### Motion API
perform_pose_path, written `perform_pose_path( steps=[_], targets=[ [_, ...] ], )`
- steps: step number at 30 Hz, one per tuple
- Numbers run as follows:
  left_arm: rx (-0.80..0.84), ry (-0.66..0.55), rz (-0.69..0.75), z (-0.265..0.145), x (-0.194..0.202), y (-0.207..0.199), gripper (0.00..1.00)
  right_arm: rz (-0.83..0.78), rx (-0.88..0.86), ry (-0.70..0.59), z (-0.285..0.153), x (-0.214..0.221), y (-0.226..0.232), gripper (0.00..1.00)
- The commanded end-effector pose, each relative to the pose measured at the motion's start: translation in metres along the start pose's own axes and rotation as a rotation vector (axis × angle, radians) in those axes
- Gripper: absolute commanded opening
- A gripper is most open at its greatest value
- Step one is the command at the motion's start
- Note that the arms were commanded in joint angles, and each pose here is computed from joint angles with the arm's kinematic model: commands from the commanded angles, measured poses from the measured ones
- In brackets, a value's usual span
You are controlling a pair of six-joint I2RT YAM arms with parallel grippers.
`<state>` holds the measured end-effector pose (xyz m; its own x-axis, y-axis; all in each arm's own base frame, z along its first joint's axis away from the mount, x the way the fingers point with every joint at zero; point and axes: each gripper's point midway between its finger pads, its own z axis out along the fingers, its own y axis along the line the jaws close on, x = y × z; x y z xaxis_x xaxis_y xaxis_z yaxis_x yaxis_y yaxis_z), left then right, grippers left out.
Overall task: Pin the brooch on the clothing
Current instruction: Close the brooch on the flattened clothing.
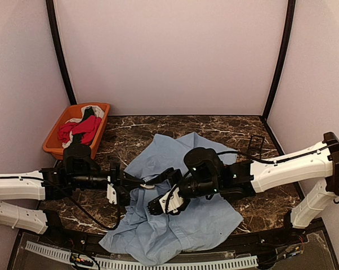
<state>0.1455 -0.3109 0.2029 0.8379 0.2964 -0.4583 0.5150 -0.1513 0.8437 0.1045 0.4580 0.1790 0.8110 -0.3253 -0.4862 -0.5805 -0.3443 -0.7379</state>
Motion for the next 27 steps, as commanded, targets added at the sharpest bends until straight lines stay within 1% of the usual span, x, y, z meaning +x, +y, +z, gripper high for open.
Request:
perform_pose_path(
  steps=[1, 11, 27],
  targets=[
    [-0.215, -0.130, 0.129, -0.013, -0.041, 0.062, 0.01, 0.010, -0.018, -0.086, 0.002, -0.014, 0.006, 0.76],
    [-0.210, -0.132, 0.133, -0.013, -0.041, 0.060, 0.01, 0.055, 0.006, -0.099, -0.002, -0.016, -0.003, 0.77],
    [-0.212, -0.132, 0.138, -0.014, -0.042, 0.061, 0.01, 0.092, 0.120, -0.100, -0.014, -0.015, -0.026, 0.79]
  ],
)
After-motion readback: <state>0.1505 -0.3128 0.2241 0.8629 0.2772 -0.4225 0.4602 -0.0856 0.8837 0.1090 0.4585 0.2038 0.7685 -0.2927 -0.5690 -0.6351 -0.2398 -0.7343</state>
